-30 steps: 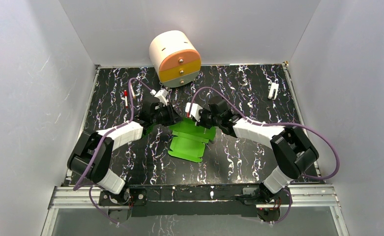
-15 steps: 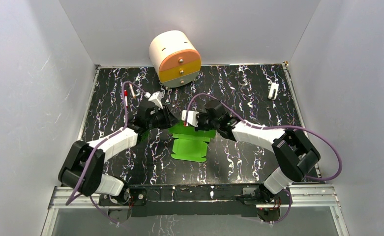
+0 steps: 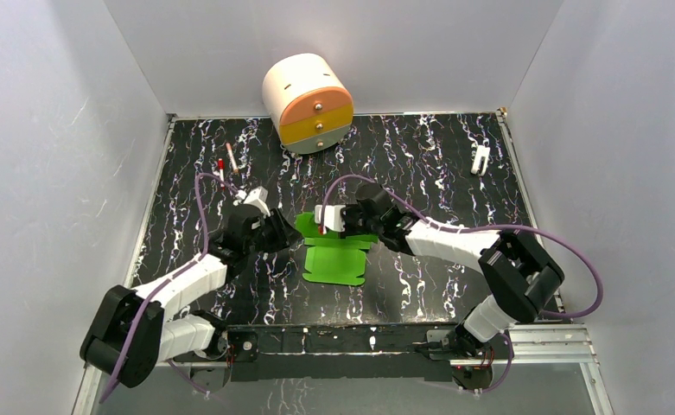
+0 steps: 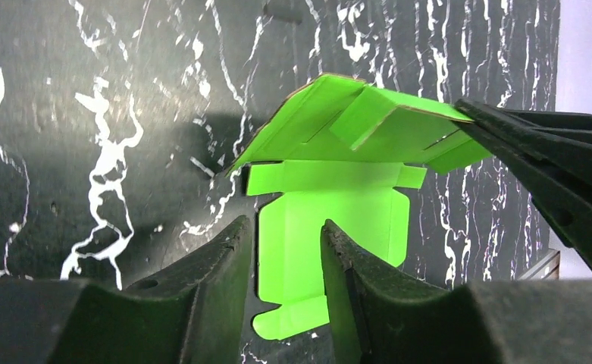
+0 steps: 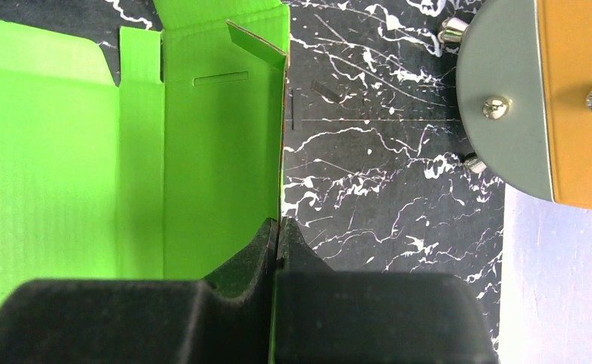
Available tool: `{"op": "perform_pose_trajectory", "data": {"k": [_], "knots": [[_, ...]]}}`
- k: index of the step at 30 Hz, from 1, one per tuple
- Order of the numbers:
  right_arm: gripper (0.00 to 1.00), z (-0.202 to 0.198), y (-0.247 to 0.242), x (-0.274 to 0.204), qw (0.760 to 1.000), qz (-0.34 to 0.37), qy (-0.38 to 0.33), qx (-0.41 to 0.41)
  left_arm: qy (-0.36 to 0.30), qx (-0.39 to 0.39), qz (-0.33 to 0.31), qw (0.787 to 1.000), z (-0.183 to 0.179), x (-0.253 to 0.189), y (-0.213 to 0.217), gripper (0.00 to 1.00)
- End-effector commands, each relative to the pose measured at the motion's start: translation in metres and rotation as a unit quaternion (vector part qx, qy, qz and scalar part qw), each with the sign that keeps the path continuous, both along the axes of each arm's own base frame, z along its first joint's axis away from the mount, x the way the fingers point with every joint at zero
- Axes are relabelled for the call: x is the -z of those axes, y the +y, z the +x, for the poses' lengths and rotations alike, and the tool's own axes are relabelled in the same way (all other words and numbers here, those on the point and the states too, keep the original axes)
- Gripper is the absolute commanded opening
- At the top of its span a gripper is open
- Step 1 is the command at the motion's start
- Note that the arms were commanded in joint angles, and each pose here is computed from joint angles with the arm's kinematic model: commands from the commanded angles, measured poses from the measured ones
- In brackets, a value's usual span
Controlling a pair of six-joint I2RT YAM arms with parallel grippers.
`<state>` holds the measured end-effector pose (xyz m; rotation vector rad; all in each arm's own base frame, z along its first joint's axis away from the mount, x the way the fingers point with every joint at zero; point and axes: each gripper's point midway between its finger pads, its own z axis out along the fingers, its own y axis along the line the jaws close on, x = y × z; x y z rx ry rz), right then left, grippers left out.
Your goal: Fold the paper box
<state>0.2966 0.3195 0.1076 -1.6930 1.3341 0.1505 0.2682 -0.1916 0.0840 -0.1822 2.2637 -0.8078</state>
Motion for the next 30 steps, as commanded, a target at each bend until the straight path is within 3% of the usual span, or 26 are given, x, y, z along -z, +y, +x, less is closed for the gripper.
{"op": "perform_pose_trajectory", "data": {"k": [1,11,30], "knots": [[0.00,0.003,0.005,-0.021,0.999,0.022,-0.049,-0.002,0.016,-0.024,-0.036,0.999,-0.007,0.009,0.000,0.39],[0.00,0.000,0.002,-0.015,0.998,0.018,-0.056,-0.002,0.016,-0.027,-0.045,0.998,0.005,0.032,-0.008,0.42],[0.00,-0.001,0.005,-0.017,0.998,0.027,-0.061,-0.005,0.023,-0.010,-0.042,0.999,0.009,0.052,-0.033,0.32]]}}
